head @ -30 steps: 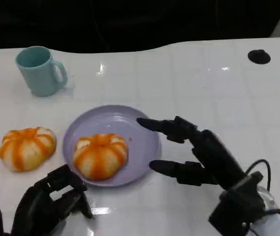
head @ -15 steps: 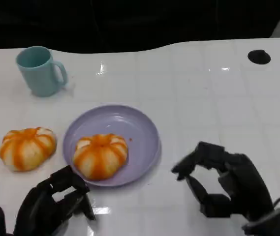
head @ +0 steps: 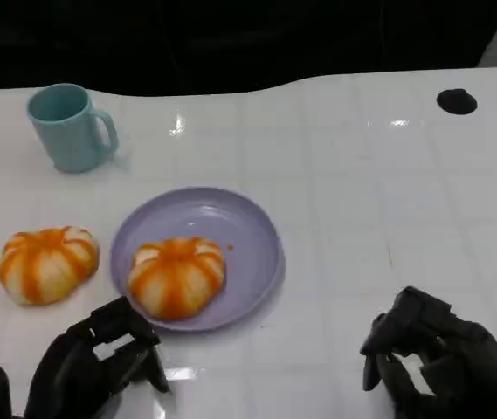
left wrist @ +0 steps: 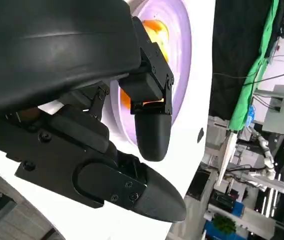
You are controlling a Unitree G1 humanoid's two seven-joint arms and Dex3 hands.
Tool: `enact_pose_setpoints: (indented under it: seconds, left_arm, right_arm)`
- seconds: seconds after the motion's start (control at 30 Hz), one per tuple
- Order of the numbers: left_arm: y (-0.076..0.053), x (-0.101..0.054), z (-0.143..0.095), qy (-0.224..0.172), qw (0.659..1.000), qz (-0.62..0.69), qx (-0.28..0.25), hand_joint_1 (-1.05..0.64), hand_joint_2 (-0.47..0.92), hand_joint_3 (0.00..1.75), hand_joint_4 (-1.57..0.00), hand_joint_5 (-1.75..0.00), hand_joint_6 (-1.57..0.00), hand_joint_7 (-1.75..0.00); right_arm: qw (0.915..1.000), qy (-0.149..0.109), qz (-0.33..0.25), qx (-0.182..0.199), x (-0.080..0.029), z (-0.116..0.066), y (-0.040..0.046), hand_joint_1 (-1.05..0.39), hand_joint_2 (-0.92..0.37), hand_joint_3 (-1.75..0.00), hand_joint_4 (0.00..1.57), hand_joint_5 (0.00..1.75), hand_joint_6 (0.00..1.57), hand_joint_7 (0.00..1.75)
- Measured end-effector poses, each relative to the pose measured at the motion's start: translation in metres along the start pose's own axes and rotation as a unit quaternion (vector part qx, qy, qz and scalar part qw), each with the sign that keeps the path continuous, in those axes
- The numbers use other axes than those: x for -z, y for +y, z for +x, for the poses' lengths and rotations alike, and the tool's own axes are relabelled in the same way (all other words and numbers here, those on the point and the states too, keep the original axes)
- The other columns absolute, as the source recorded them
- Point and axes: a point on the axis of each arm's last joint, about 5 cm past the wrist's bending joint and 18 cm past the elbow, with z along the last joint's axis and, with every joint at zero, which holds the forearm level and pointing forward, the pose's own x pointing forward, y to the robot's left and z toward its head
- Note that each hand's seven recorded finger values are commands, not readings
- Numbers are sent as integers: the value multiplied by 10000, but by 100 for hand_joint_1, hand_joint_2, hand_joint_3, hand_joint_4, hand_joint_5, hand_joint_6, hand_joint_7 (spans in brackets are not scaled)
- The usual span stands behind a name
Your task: Grasp the bread from the table and place it into the plate.
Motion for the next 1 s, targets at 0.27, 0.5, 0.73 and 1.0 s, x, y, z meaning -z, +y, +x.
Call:
enact_pose_setpoints:
  seconds: [0.27, 0.5, 0.73, 1.0]
  left_arm:
    - [7, -1, -9, 6, 10000, 5, -10, -102, 78, 0, -76, -167, -88, -118]
    - [10, -4, -14, 8, 10000, 19, -10, -104, 78, 0, -77, -167, -90, -117]
    - [19, -2, -21, -1, 10000, 28, 15, -102, 78, 0, -76, -168, -90, -116]
    - [25, 0, -26, -6, 10000, 39, 41, -103, 79, 0, -76, -168, -90, -116]
  right_arm:
    - [9997, 73, 115, 185, 11, -37, 20, -28, -46, -124, 78, 175, 63, 167]
    - [9997, -15, 133, 182, 17, 14, 10, -28, -46, -123, 76, 175, 62, 163]
    - [9996, 21, 145, 225, 53, 7, -10, -30, -47, -120, 76, 175, 64, 160]
    - [9996, 3, 111, 271, 74, 11, -7, -30, -46, -119, 76, 175, 66, 159]
